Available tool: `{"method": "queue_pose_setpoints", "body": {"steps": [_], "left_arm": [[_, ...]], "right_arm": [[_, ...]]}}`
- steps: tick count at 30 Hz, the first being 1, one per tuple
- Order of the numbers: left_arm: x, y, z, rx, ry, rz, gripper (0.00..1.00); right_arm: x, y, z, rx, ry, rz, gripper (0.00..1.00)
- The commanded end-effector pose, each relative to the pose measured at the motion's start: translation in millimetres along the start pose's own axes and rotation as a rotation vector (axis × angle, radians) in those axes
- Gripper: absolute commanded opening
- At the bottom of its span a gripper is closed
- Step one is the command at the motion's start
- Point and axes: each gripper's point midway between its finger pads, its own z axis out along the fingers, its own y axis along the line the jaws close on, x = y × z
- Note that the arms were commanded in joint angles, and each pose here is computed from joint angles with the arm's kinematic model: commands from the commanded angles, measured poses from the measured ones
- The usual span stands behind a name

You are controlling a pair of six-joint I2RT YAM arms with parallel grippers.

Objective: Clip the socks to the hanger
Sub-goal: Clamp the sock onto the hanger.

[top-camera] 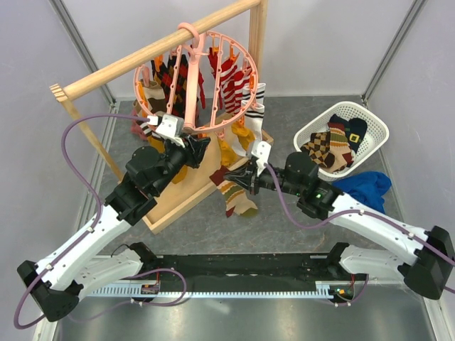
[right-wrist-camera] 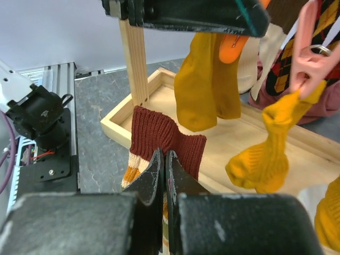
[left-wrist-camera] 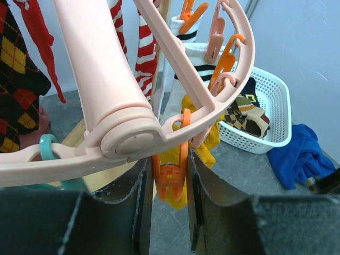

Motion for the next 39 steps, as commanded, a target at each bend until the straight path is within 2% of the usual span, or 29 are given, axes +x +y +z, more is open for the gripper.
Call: {"method": "queue_pose_setpoints", "body": {"steps": [1,13,22,39], "left_arm": [[18,-1,-4,0.032,0.063,-0.038,0.02],[20,-2,-1,0.061,0.072,-0.055,0.02],[21,-4,0,0.072,0.074,-0.058,0.02],[23,-5,1,0.078,0.082,-0.066,0.02]], "right_arm": [[-29,-5,20,0.026,-0.193,-0.072,0.01],[-28,-31,43,0.134,-0.303,-0.069,0.0],[-29,-46,48,0.198,-0.324,-0.066,0.0],[-32,-47,56,0.194,-0.344,-0.063,0.0]]}}
